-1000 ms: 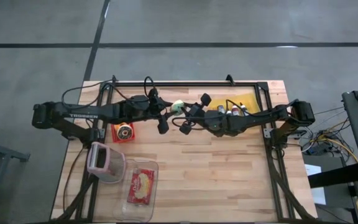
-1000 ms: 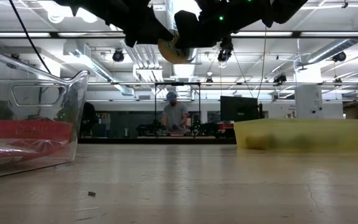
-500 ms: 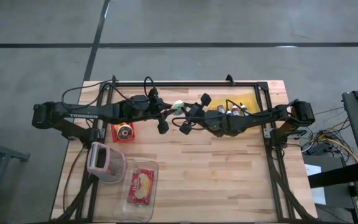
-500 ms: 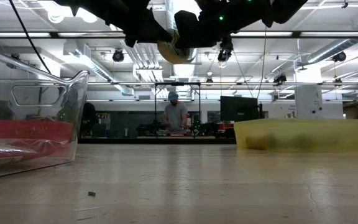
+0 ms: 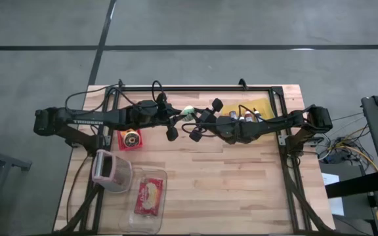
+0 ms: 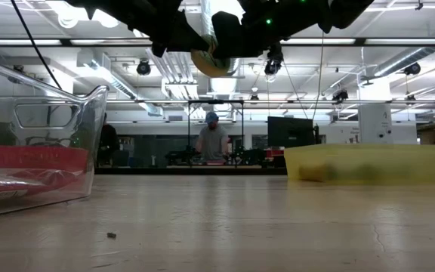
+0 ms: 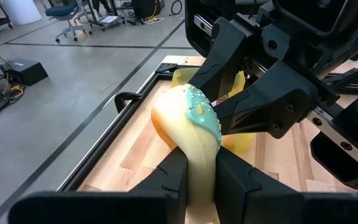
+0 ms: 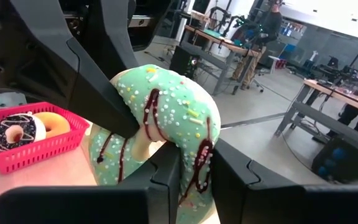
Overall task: Pick & Place Food Item
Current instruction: Put the green donut into the red bin
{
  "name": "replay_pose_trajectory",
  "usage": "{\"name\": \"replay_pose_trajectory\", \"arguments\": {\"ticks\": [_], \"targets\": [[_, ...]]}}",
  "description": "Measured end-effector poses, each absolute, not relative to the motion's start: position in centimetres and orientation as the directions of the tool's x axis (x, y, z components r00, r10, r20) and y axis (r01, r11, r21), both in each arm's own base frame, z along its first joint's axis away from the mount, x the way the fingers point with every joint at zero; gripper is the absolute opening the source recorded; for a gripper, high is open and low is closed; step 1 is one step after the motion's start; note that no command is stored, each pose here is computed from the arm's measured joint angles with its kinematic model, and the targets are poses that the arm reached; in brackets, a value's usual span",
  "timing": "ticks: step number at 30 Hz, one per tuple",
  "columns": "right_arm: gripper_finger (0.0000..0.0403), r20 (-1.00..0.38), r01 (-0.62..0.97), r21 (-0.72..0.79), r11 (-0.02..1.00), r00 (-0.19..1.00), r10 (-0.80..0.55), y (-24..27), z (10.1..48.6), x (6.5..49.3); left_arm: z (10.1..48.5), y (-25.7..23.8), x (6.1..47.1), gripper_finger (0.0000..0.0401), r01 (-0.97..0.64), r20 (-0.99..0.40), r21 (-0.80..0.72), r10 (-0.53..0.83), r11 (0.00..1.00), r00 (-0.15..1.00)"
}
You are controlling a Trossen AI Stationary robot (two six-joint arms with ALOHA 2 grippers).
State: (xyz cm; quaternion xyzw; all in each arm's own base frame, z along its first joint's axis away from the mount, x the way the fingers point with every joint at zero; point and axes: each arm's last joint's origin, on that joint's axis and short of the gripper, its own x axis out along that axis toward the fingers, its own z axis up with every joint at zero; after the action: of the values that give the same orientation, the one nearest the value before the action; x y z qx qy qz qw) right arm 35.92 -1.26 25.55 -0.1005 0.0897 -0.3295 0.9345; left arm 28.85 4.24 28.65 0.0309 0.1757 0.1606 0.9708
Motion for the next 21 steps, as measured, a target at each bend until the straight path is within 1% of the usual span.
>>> {"name": "replay_pose_trajectory", "arguments": {"ticks": [6,17,21], "targets": [[0.0089,-0.101,0.598,-0.247,0.763,0.767,-0.634,-1.26,25.55,35.92,28.64,4.23,28.85,0.0059,-0.301,-0.332,0.116,0.323,0.947,0.886],[0.0159,-0.101,0.599,-0.246,0.762,0.766,-0.635,-1.27,25.55,35.92,28.62,4.23,28.85,0.0059,-0.301,-0.333,0.117,0.323,0.947,0.886],[0.0181,-0.101,0.61,-0.206,0.765,0.765,-0.637,-1.27,25.55,35.91,28.62,4.23,28.85,0.0059,-0.301,-0.333,0.117,0.323,0.947,0.886]]}}
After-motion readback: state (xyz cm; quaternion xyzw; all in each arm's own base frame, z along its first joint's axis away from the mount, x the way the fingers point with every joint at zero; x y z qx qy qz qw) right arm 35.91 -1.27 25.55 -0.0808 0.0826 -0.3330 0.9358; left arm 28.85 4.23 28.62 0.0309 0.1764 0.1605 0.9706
